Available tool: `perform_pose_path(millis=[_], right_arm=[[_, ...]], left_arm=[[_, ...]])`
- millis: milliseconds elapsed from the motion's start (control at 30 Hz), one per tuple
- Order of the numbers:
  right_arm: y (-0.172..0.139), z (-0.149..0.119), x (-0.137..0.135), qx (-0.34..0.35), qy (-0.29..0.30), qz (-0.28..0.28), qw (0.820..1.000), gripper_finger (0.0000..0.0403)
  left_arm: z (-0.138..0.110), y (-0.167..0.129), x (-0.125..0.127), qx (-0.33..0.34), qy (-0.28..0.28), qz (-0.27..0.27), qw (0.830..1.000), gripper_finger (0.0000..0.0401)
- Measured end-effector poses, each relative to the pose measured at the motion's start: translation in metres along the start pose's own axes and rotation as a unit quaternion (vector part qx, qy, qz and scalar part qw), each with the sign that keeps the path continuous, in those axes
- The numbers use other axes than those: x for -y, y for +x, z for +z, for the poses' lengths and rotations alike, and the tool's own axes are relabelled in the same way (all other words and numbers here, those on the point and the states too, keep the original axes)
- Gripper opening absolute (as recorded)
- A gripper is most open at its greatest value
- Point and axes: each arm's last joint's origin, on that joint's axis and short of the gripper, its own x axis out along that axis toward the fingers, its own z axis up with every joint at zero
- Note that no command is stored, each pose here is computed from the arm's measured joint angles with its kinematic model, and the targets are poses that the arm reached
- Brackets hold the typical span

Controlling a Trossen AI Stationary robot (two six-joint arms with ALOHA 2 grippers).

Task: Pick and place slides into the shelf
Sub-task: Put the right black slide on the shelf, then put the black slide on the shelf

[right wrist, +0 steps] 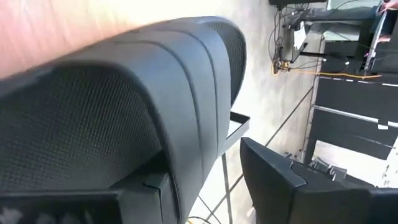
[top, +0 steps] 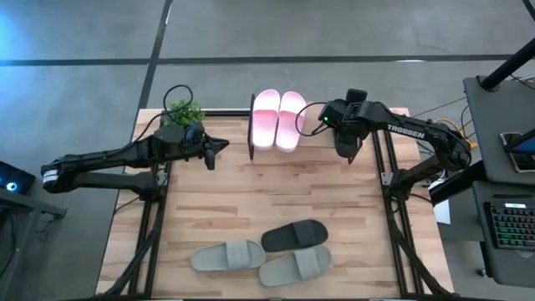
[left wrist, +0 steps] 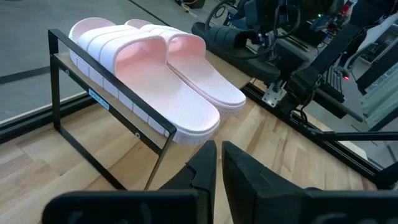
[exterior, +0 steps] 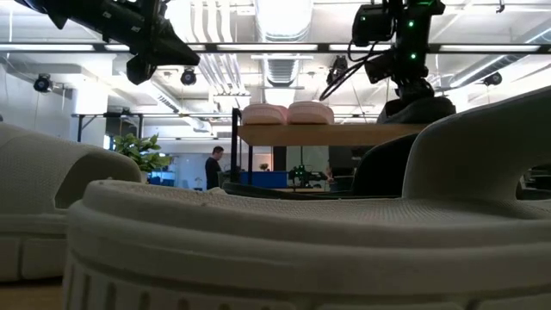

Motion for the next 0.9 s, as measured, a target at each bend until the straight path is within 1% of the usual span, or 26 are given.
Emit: perform_pose_path(millis=[67,200,300,433,600,733,800,833,900], right_arm=[[0.0,-0.002,-0.001,-0.006,-0.005,0.007,1.0,0.0148],[0.0,-0.004,-0.003,-0.006,-0.012,0.036,0.999,0.0148],[0.0,-0.004,-0.003,-0.007,0.0,0.038,0.999,0.0148],[-0.004,-0.006,0.0,-0.011,0.002,0.053,0.999,0.0148],[-0.017,-0.008,0.011,-0.005,0.034,0.078,0.996,0.0148],[-0.031,-0.011,0.018,0.008,0.063,0.123,0.99,0.0148],[-0.041,-0.014,0.019,0.003,0.087,0.152,0.984,0.0148],[-0.046,-0.016,0.019,-0.004,0.106,0.175,0.979,0.0148],[-0.056,-0.021,0.017,-0.026,0.145,0.232,0.962,0.0148]], left_arm=[[0.0,0.0,0.0,0.0,0.0,0.0,1.0,0.0011],[0.0,0.0,0.0,0.0,0.0,0.0,1.0,0.0011],[0.0,0.0,0.0,0.0,0.0,0.0,1.0,0.0011],[0.0,0.0,0.0,0.0,0.0,0.0,1.0,0.0011],[0.0,0.0,0.0,0.0,0.0,0.0,1.0,0.0011],[0.0,0.0,0.0,0.0,-0.001,0.0,1.0,0.0011],[0.0,0.0,0.0,0.0,-0.001,0.0,1.0,0.0011],[0.0,0.0,0.0,0.0,-0.001,0.0,1.0,0.0011],[0.0,0.0,0.0,0.0,-0.001,0.0,1.0,0.0011]])
